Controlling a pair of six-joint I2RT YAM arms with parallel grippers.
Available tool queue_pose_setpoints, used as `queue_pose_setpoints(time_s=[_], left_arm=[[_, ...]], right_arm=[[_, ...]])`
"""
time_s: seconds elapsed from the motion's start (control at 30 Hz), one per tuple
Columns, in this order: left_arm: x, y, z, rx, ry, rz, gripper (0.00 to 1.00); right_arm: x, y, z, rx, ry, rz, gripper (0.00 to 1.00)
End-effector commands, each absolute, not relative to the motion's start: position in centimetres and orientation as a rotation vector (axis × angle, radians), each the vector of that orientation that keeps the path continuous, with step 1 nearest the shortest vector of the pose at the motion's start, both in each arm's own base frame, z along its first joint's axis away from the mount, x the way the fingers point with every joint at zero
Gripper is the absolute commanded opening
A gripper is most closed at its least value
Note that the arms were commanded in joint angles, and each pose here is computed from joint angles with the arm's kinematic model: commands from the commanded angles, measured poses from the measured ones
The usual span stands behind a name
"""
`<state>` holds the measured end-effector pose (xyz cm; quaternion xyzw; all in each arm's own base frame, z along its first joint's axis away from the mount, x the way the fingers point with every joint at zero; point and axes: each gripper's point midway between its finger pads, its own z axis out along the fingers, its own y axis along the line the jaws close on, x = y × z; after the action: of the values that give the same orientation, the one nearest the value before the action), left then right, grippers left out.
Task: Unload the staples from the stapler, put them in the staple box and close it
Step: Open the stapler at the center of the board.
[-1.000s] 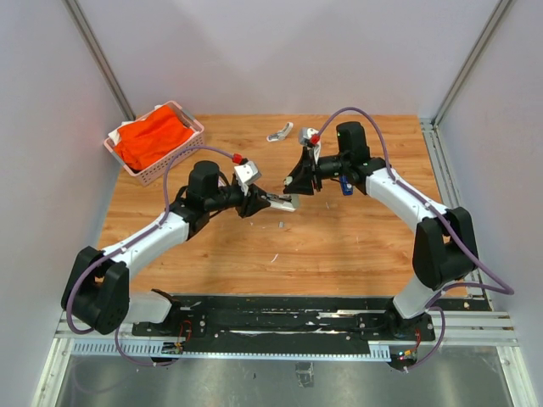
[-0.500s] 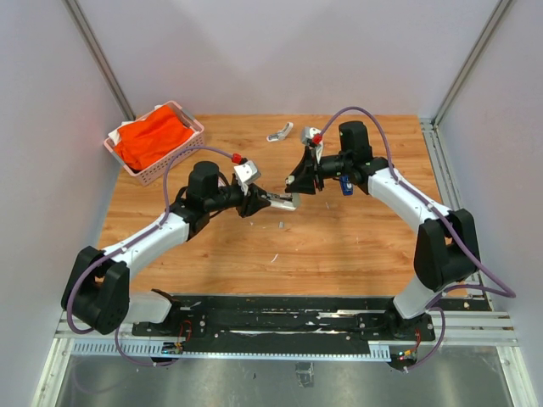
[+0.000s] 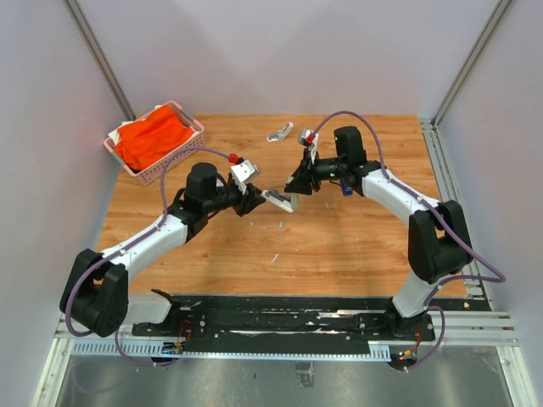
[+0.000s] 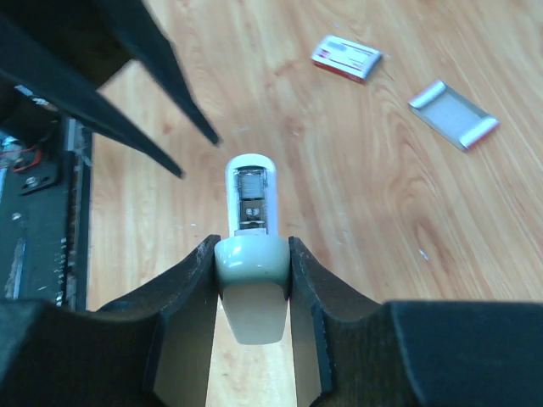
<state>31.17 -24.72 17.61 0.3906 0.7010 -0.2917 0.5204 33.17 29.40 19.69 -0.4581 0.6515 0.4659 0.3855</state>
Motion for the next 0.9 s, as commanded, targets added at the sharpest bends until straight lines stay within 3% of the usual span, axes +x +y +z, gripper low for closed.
queue_pose_setpoints(time_s=[0.0, 0.33, 0.53, 0.87], left_arm=[[31.6, -24.4, 18.3, 0.930, 1.645, -0.663, 0.00], [32.5, -24.3, 16.8, 0.928, 1.689, -0.635, 0.00], [31.5, -24.3, 17.6, 1.002, 1.652, -0.639, 0.09], [29.0, -24.3, 17.8, 1.234, 1.587, -0.660, 0.33]], right_arm=[[34.9, 29.6, 16.7, -1.103, 1.771, 1.099, 0.01], [32.0, 31.6, 18.3, -1.281, 1.656, 1.089, 0.01], [31.0, 31.1, 18.5, -1.391, 1.575, 1.030, 0.01], [28.2, 30.5, 19.1, -1.643, 1.281, 0.834, 0.01]])
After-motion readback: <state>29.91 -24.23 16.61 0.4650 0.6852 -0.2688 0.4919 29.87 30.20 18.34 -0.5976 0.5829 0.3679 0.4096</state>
